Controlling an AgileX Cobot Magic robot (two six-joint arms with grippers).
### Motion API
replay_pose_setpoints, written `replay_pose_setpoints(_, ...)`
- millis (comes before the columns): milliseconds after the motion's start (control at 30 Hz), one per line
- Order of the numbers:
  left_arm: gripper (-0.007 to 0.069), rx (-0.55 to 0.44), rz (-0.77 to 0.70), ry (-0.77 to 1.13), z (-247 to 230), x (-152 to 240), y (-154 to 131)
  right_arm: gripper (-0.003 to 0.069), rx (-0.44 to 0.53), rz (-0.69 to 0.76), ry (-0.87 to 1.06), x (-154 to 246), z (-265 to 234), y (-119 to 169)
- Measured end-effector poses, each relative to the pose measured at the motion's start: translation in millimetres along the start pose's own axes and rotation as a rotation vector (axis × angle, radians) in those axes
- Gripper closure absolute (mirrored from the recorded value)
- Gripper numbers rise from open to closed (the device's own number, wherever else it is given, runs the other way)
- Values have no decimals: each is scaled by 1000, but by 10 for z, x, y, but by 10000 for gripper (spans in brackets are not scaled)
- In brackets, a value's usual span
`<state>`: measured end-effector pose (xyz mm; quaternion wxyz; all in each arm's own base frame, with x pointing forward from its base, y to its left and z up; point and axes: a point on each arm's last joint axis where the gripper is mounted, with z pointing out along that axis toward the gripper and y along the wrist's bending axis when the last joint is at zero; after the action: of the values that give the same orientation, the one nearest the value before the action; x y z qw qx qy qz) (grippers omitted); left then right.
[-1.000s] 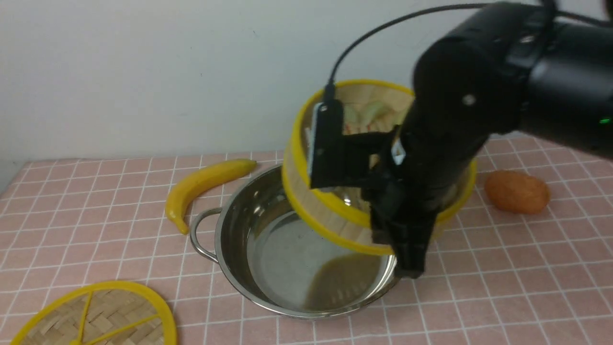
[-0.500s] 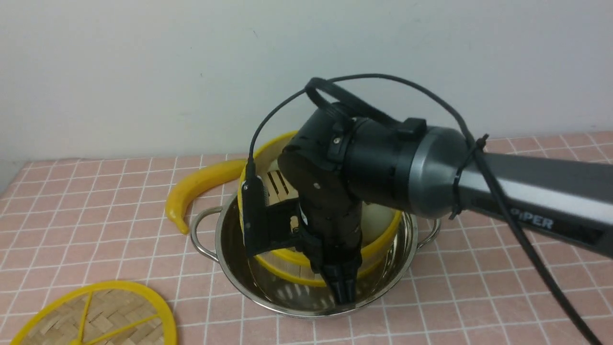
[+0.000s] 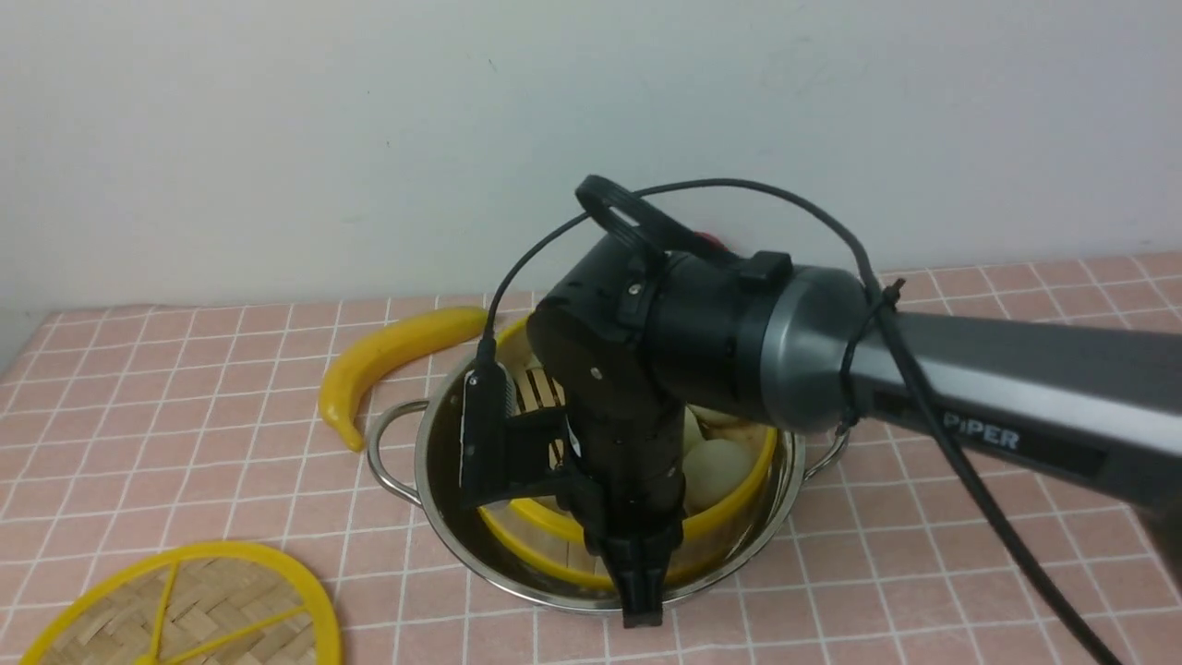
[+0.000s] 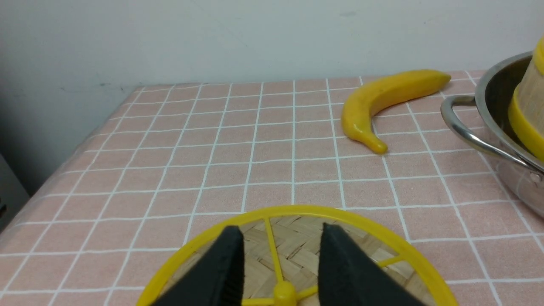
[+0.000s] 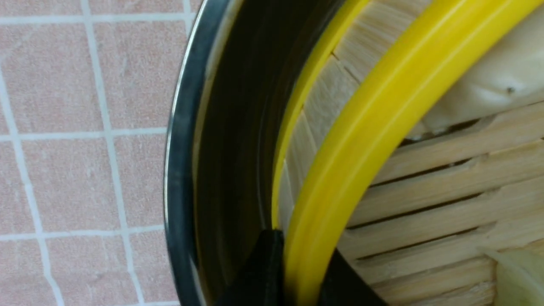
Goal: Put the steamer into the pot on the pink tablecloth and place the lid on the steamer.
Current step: 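Place the bamboo steamer basket of food into the steel pot with the right gripper, then grasp the bamboo steamer lid lying on the table by its centre knob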
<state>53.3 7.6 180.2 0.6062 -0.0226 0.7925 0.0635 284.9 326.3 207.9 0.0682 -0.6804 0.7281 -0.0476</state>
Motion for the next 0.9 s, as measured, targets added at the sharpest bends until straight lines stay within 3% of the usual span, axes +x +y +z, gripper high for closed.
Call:
replay_pose_setpoints(233, 382, 0, 0, 0, 0, 0, 0, 577, -18, 8, -6, -22, 47, 10)
replay_pose_setpoints(400, 382, 0, 0, 0, 0, 0, 0, 438, -27, 18, -30, -43, 31, 17)
replay_pose_setpoints(500, 382, 0, 0, 0, 0, 0, 0, 302, -17, 19, -39, -48, 12, 7)
replay_pose_setpoints(600, 382, 0, 0, 0, 0, 0, 0, 246, -1, 43, -46, -37, -46, -4)
replay_pose_setpoints(800, 382, 0, 0, 0, 0, 0, 0, 233, 80, 128, -158, -5, -578, -63)
replay_pose_setpoints(900, 382, 0, 0, 0, 0, 0, 0, 331, 145, 248, -279, 20, -1062, -118)
